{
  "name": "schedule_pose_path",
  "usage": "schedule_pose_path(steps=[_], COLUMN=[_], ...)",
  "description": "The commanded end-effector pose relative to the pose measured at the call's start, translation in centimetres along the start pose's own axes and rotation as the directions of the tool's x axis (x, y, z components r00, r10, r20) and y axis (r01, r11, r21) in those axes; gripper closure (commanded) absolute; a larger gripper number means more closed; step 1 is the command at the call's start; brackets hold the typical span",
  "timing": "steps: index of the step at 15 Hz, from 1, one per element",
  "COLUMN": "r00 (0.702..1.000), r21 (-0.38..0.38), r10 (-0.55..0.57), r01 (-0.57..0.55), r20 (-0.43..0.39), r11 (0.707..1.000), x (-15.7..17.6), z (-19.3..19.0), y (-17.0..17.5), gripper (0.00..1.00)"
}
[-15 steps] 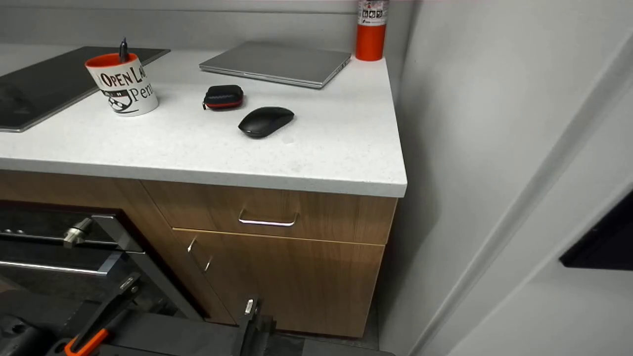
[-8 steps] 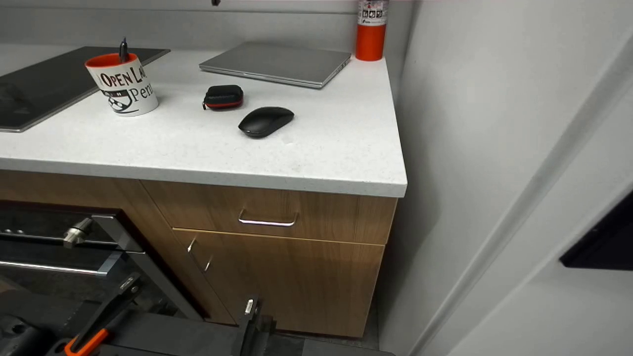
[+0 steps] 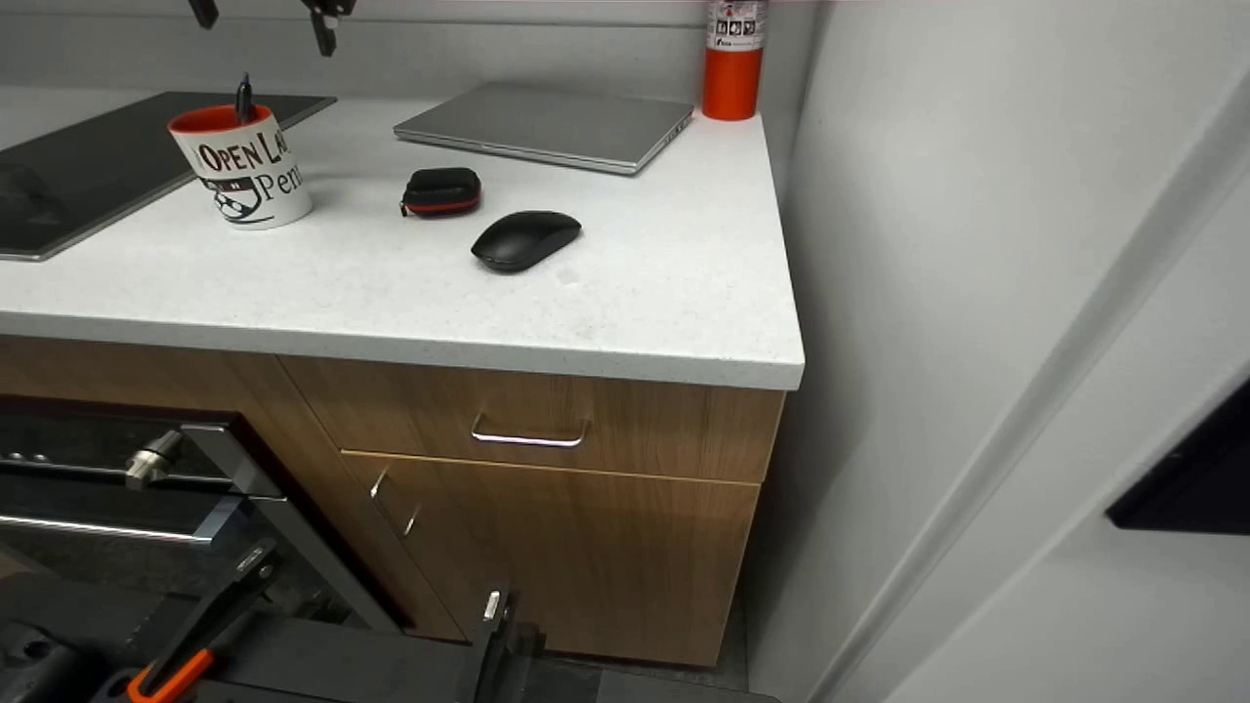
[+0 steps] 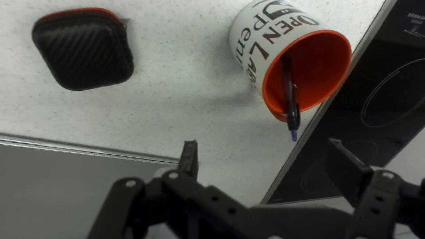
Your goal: Remove the pen from the mug cup and place it on the table
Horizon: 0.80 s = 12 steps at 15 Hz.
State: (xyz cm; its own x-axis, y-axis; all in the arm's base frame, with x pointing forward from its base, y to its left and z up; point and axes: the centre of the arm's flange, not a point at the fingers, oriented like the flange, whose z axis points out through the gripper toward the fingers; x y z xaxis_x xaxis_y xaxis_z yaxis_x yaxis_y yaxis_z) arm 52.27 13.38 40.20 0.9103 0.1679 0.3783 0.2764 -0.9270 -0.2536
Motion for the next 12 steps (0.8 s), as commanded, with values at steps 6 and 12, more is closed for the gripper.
schedule_pose_path(steps=[6,12], r00=[1.0,0.999], r21=[0.034,0.016], r10=[-0.023,-0.05], r01=[0.024,0.05], r20=[-0.009,0.004], r11=[0.999,0.999], x=[1.0,1.6], z=[1.0,2.7], y=[-1.3,-2.3], gripper=[0.0,0.0])
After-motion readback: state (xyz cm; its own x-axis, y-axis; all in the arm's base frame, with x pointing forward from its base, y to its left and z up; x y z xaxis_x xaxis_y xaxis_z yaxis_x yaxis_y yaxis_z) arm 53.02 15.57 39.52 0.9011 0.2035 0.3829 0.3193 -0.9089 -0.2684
